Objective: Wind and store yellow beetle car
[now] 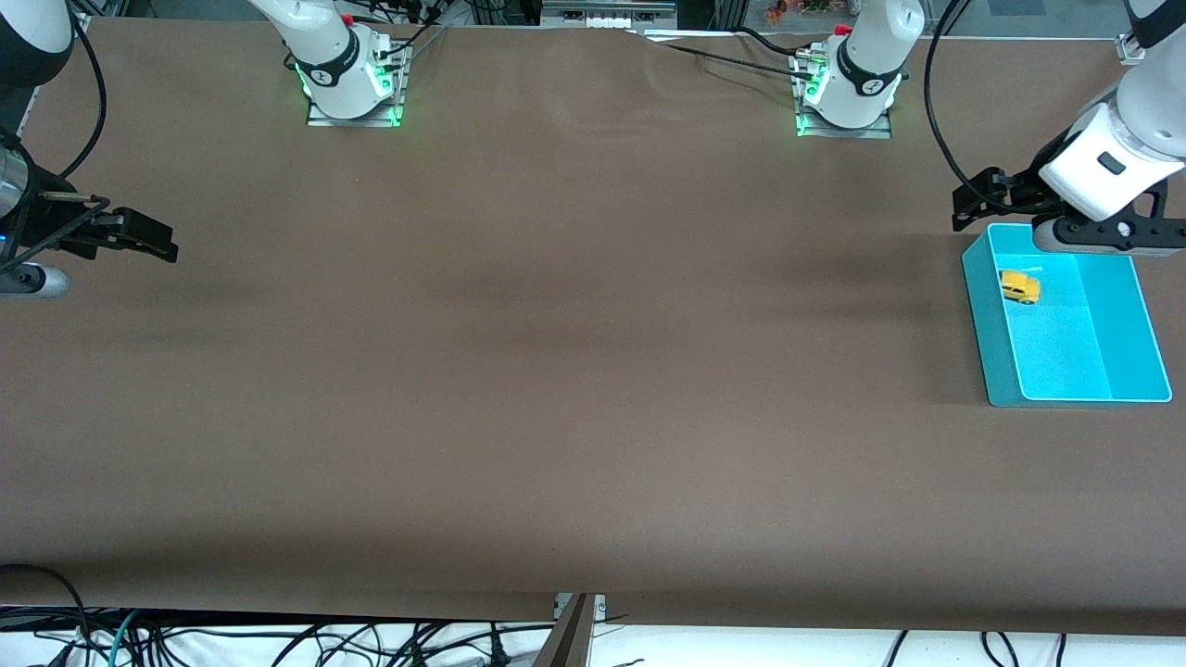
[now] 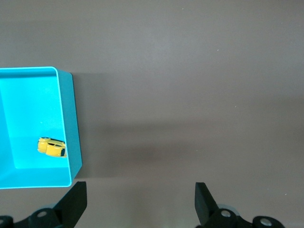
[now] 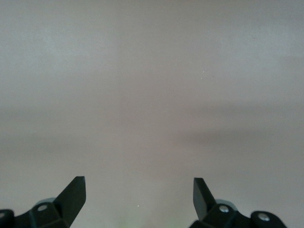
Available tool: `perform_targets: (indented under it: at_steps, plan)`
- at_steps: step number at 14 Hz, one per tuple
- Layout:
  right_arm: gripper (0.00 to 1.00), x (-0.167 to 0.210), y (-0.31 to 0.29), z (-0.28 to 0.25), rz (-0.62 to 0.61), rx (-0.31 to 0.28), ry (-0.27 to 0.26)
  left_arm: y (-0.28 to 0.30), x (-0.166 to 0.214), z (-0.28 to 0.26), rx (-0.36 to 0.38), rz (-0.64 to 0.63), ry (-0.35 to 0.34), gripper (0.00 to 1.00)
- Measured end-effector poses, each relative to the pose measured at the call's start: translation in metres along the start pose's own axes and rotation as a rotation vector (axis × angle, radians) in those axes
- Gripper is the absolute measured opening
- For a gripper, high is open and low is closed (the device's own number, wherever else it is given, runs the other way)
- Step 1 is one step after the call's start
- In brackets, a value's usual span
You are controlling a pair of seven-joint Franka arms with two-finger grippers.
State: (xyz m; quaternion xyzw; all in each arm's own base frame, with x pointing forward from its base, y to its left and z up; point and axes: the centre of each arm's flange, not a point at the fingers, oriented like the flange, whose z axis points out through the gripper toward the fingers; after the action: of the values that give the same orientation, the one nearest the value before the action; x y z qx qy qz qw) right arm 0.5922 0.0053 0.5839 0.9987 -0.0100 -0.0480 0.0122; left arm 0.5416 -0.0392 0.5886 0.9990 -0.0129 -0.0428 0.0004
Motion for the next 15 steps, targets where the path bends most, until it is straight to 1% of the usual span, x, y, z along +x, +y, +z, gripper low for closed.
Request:
perform_targets:
  at_steps: [2, 15]
  plan:
    - [1.00, 0.0000, 0.0000, 0.0000, 0.000, 0.000, 0.000, -0.0095, -0.0007, -0.0001, -0.002, -0.001, 0.000, 1.00]
    - [1.00, 0.0000, 0.0001, 0.0000, 0.000, 0.000, 0.000, -0.0158, -0.0014, 0.0036, -0.003, -0.010, -0.011, 1.00]
